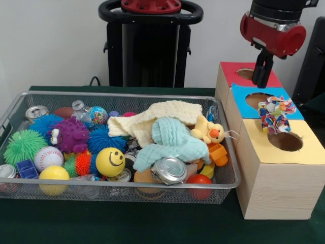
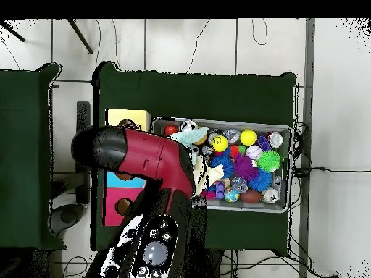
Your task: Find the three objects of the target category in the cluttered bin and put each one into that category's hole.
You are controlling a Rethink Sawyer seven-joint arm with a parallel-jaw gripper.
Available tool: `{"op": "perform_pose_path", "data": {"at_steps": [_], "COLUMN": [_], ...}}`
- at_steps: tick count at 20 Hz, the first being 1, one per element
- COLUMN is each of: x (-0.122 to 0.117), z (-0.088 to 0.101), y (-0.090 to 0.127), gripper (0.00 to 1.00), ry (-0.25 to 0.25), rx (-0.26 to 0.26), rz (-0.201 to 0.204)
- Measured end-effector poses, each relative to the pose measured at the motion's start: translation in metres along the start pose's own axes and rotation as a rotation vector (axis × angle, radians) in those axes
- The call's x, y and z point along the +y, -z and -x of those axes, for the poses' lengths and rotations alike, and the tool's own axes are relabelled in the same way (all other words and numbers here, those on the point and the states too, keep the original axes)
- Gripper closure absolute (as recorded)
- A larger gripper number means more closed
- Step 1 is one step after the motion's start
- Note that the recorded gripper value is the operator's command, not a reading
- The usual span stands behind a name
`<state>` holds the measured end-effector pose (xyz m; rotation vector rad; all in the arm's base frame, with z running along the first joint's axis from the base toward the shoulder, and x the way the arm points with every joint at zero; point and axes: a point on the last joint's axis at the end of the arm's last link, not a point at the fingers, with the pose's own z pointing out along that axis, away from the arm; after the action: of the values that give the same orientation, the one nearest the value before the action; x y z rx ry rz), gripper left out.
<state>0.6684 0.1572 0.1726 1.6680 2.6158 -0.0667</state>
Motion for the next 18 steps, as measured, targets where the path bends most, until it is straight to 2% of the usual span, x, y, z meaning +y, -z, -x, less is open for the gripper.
{"op": "perform_pose_path", "data": {"at_steps": [6,18], "x": [-0.001,0.001], "z": [-0.001,-0.008], "y": [-0.014,-0.017], "gripper": [1.00,1.00], "ry": [0.002,0.011], "rx": [0.000,0.013], "rz": [-0.012,-0.011]}}
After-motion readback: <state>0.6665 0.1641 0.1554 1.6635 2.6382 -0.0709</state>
